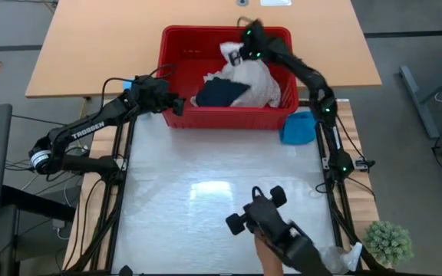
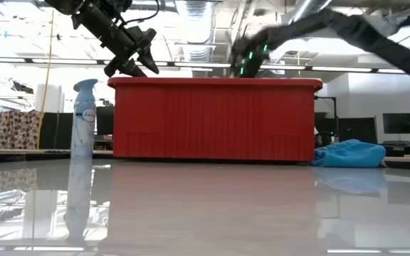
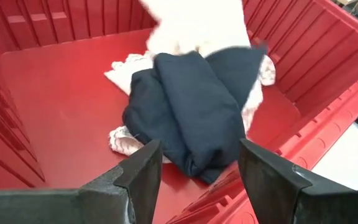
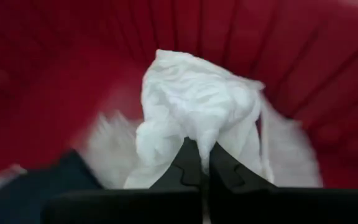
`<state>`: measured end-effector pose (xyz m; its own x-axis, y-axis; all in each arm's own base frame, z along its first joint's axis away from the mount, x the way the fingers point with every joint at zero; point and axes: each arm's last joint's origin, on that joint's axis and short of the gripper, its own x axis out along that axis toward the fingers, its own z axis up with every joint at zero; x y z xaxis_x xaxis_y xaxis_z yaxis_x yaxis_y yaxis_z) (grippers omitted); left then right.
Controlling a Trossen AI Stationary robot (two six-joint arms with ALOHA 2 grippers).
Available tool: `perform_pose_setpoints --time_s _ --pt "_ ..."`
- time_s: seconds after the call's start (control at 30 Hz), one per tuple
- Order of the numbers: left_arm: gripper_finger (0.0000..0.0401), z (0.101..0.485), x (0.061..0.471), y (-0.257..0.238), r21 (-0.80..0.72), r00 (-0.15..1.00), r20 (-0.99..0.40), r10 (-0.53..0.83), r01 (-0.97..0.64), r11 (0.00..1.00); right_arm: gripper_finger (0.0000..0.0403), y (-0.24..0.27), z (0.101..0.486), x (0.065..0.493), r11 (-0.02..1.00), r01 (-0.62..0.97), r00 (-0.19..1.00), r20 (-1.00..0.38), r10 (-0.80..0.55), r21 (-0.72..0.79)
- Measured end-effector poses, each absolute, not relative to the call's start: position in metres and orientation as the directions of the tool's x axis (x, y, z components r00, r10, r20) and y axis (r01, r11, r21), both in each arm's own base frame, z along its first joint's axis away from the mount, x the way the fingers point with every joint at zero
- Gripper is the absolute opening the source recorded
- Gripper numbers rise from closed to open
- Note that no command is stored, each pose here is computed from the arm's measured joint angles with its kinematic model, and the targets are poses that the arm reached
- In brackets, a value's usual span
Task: Fold laundry
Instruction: Remove the white blouse from the red laundry bin
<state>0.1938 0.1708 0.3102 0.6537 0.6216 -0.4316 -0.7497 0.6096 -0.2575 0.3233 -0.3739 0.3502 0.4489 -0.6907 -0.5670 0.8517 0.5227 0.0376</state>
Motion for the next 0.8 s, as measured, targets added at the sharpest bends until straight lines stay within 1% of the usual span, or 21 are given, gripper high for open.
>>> perform_pose_setpoints --time_s 0.1,0.2,0.3,0.4,0.5,0.6,0.7,0.8 --pt "0.0197 0.312 0.194 0.171 -0.248 0.659 -0.417 0.626 -0.745 0.619 0.0022 -0.350 0.401 0.313 0.591 0.803 0.560 -0.438 -0.703 0.079" --pt "0.0197 0.315 0.196 0.172 -0.235 0.680 -0.377 0.629 -0.727 0.645 0.0022 -0.317 0.450 0.303 0.696 0.707 0.696 -0.296 -0.654 0.124" --pt "0.0197 0.323 0.198 0.173 -0.218 0.716 -0.302 0.629 -0.694 0.686 0.0022 -0.281 0.494 0.294 0.829 0.544 0.838 -0.127 -0.531 0.130" --pt "0.0197 0.331 0.200 0.174 -0.219 0.749 -0.217 0.626 -0.662 0.717 0.0022 -0.243 0.531 0.283 0.934 0.337 0.939 0.030 -0.342 0.120" --pt "0.0197 0.338 0.201 0.175 -0.221 0.760 -0.143 0.633 -0.649 0.728 0.0022 -0.199 0.562 0.271 0.985 0.152 0.977 0.140 -0.163 0.085" --pt "0.0197 0.344 0.202 0.174 -0.230 0.788 -0.087 0.609 -0.611 0.758 0.0022 -0.154 0.582 0.262 0.999 0.014 0.981 0.195 -0.021 0.042" --pt "0.0197 0.350 0.203 0.171 -0.256 0.841 -0.047 0.539 -0.531 0.808 0.0022 -0.114 0.593 0.258 0.995 -0.095 0.972 0.219 0.087 0.029" --pt "0.0196 0.360 0.203 0.165 -0.299 0.909 -0.028 0.415 -0.404 0.865 0.0022 -0.077 0.600 0.258 0.980 -0.198 0.952 0.242 0.187 0.019"
